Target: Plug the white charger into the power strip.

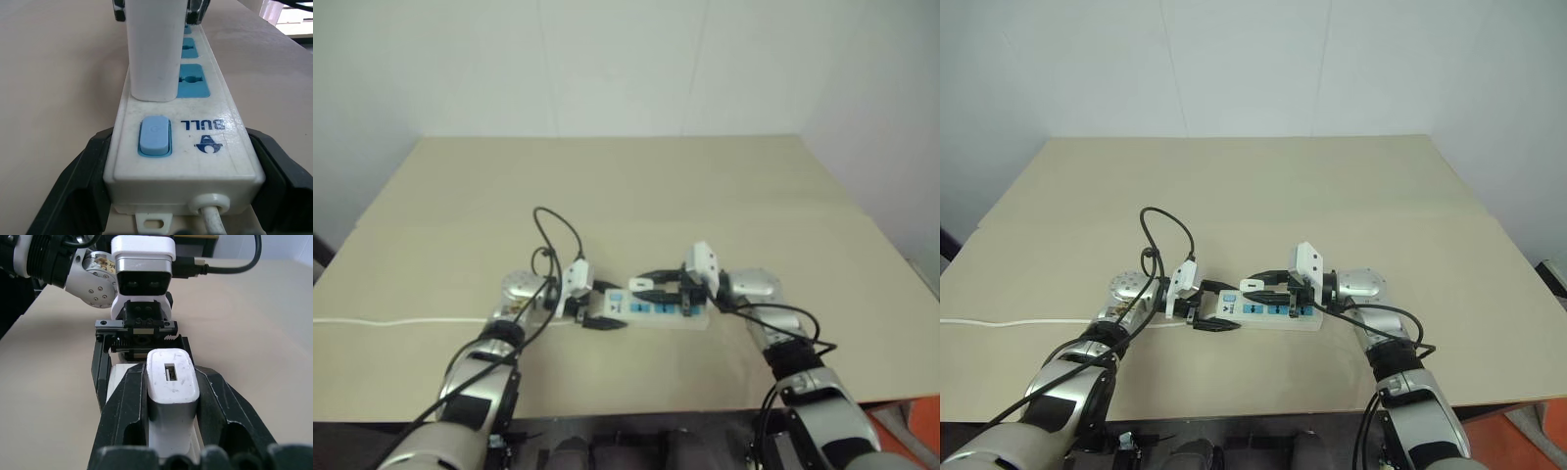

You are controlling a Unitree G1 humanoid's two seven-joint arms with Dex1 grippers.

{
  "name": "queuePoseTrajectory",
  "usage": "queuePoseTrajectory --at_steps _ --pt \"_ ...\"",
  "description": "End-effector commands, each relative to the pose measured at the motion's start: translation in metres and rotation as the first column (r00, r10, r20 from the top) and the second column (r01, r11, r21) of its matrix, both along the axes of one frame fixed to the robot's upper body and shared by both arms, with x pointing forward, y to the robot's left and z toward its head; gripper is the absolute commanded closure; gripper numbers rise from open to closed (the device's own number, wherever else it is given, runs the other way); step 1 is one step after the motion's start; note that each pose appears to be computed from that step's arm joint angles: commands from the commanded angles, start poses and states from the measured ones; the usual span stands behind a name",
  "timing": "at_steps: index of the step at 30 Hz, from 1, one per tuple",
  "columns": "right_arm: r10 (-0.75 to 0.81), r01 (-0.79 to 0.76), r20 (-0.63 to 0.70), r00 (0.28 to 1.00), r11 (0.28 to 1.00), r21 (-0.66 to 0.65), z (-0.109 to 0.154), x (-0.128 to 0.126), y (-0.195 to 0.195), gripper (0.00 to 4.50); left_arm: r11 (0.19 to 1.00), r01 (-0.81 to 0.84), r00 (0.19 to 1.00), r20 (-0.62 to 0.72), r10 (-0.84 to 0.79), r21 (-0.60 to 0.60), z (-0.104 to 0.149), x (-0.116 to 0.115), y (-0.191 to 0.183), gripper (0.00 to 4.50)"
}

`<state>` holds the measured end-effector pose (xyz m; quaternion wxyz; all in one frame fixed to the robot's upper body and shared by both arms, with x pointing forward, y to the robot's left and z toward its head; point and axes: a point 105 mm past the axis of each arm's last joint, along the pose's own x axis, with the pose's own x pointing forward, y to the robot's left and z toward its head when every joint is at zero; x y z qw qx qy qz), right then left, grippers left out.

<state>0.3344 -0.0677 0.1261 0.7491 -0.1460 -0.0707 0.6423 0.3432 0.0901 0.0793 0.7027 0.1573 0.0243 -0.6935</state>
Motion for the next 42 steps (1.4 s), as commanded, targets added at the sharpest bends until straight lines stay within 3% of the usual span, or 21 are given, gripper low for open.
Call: queuePoseTrajectory --at_steps 1,9,16,17,19,25,28,32,35,39,42 --pt "-0.039 0.039 0.002 0.999 0.997 -0.060 -0.017 0.002 -0.004 2.68 1.000 0.024 0.999 0.032 -0.024 0.001 0.006 0.001 -0.005 1.21" --pt "-0.070 0.070 0.013 0.997 0.997 -0.042 -0.009 0.010 -0.006 0.10 1.000 0.022 0.999 0.032 -0.022 0.003 0.006 0.001 -0.005 1.21" --pt "-0.055 0.055 0.000 0.999 0.997 -0.050 -0.010 0.009 -0.009 0.04 1.000 0.018 1.000 0.010 -0.018 0.010 0.006 0.003 -0.007 1.21" --pt "-0.054 0.054 -0.001 0.999 0.997 -0.051 -0.010 0.008 -0.010 0.00 1.000 0.010 1.000 0.010 -0.010 0.013 0.007 0.004 -0.007 0.49" --pt "-0.055 0.055 -0.002 0.998 0.997 -0.052 -0.010 0.008 -0.010 0.00 1.000 0.003 1.000 0.012 -0.003 -0.008 0.011 0.006 -0.008 0.04" --pt "-0.050 0.051 0.009 0.999 0.998 -0.043 -0.007 0.006 -0.012 0.00 0.998 0.037 0.997 0.063 -0.033 -0.054 0.024 0.005 -0.006 0.04" --pt "-0.042 0.043 0.062 0.997 0.999 -0.020 0.011 0.002 -0.023 0.00 0.994 0.035 0.995 0.094 -0.025 -0.102 0.045 0.003 0.008 0.04" --pt "-0.027 0.027 0.166 0.986 1.000 -0.002 0.043 -0.014 -0.047 0.00 0.996 0.063 0.995 0.077 -0.058 -0.068 0.066 -0.014 0.037 0.04" --pt "-0.062 0.077 0.220 0.973 0.995 -0.059 0.060 -0.023 -0.077 0.00 0.998 0.049 0.996 0.075 -0.047 -0.038 0.079 -0.030 0.063 0.04" --pt "-0.104 0.134 0.156 0.982 0.971 -0.199 0.066 -0.039 -0.118 0.00 0.997 -0.010 0.996 0.084 0.003 0.077 0.074 -0.043 0.097 0.04" --pt "-0.161 0.164 0.033 0.986 0.954 -0.249 0.069 -0.048 -0.138 0.00 0.992 -0.053 0.996 0.071 0.046 0.112 0.067 -0.050 0.114 0.04"
